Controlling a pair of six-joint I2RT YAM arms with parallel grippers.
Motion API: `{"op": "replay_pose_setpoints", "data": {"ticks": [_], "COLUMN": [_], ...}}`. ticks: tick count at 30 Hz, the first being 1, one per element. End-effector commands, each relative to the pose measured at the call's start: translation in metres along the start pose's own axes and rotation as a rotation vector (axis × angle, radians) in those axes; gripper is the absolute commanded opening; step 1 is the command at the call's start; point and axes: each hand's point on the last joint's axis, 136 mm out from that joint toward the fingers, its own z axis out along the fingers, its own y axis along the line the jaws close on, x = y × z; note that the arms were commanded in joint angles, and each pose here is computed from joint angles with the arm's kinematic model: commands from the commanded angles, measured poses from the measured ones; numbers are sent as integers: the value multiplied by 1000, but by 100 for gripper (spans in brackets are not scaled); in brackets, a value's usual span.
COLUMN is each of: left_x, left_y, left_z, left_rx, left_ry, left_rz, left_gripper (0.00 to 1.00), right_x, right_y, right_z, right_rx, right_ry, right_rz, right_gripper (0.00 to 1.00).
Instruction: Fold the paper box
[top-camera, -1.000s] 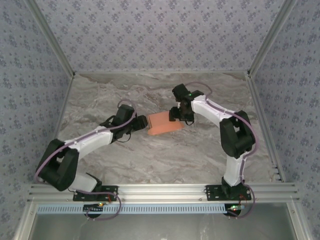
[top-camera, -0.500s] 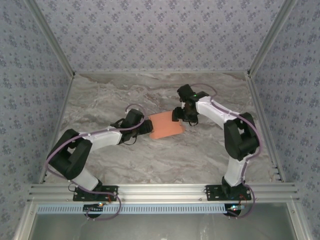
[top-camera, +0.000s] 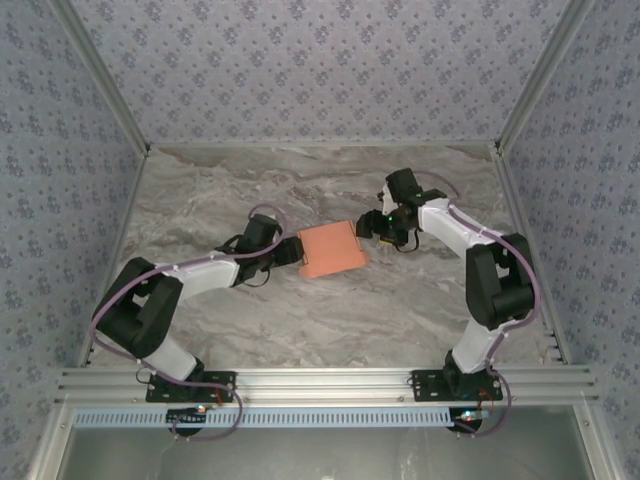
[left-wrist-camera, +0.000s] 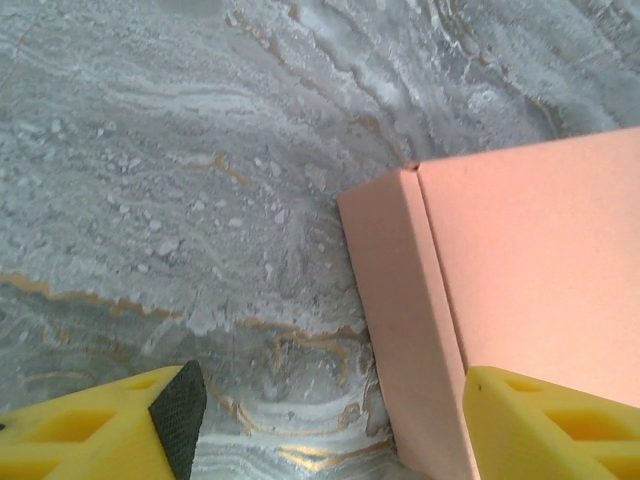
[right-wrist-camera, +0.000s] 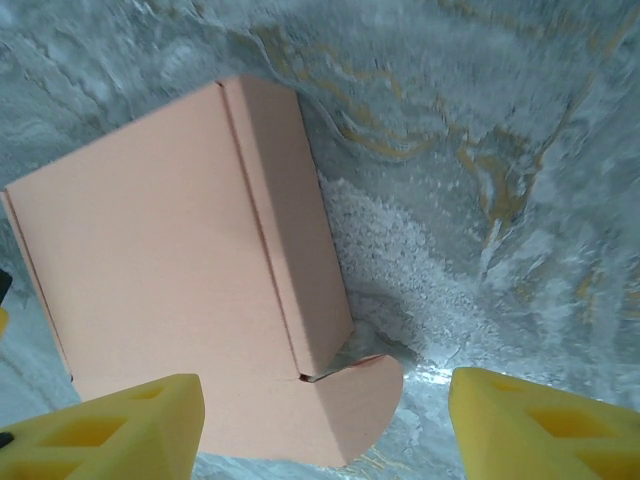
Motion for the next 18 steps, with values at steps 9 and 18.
{"op": "replay_pose_setpoints", "data": {"ticks": [9, 18], "left_x": [14, 25], "left_y": [7, 36], "left_z": [27, 27], "left_rx": [134, 113], "left_ry": [61, 76], "left_rz": [-103, -178], "left_gripper": [56, 55], "right_x": [1, 4], "right_y": [9, 10], "right_z": [24, 44], "right_rx": [-313, -393], "right_ry": [116, 181], "right_rz": [141, 153], "right_gripper": [68, 69]}}
